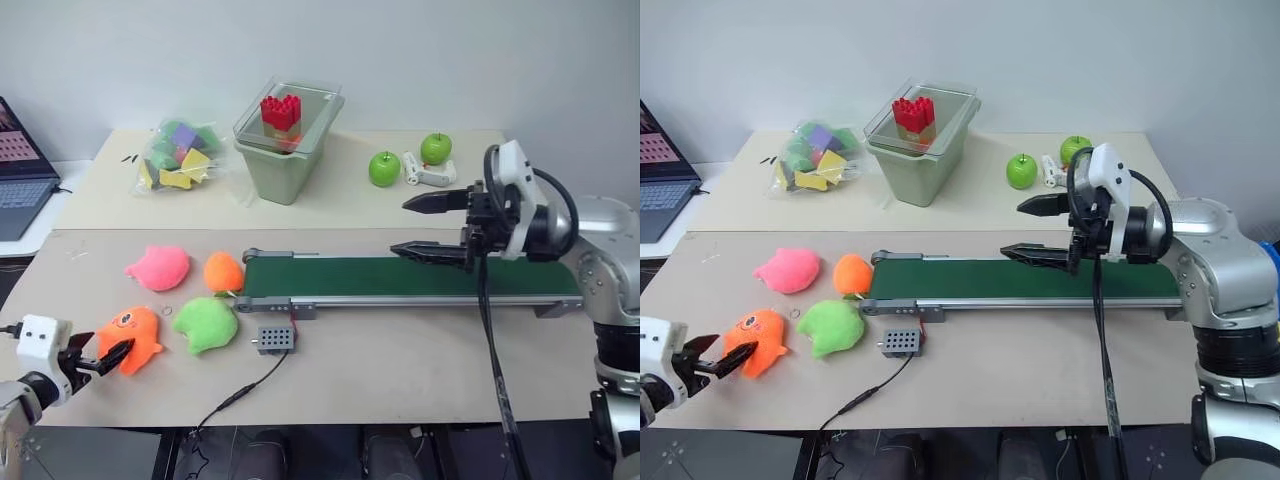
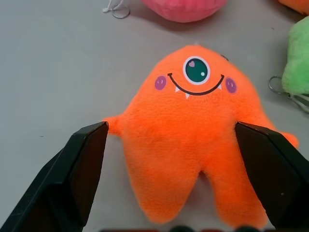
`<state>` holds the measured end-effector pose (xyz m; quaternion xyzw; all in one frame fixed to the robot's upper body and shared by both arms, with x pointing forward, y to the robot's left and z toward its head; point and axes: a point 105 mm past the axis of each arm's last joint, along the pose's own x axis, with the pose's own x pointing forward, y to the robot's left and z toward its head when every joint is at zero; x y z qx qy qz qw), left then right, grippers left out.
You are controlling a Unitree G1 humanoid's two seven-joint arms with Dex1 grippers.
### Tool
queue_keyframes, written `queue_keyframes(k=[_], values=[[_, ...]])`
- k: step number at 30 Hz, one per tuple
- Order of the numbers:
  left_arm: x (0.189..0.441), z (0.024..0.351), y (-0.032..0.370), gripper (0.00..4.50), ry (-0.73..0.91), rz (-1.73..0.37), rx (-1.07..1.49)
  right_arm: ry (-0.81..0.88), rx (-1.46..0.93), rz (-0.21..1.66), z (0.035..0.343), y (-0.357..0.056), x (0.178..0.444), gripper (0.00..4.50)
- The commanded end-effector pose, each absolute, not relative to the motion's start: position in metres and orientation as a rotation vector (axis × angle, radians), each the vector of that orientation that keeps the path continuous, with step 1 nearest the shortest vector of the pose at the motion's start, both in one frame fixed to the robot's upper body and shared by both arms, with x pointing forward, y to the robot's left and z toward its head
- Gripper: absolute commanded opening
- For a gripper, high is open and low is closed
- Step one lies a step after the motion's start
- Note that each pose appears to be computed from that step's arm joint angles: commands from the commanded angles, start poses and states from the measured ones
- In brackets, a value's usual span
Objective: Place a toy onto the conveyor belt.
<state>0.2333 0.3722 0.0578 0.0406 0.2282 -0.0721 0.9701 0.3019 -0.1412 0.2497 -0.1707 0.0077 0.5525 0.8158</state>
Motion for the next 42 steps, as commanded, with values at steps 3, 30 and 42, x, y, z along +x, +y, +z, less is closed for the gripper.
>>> queue_keyframes(k=[3, 30, 42], values=[[0.238, 0.042, 0.37, 3.69, 0.514, -0.186, 0.139, -0.053, -0.399, 1.137, 0.268, -0.146, 0.293, 4.5], [0.315, 0.223, 0.255, 0.64, 0.097, -0.521, 0.239, -0.058, -0.407, 1.063, 0.267, -0.156, 0.296, 4.5], [0.341, 0.204, 0.16, 0.64, 0.119, -0.797, 0.186, -0.063, -0.379, 0.909, 0.262, -0.171, 0.271, 4.5]])
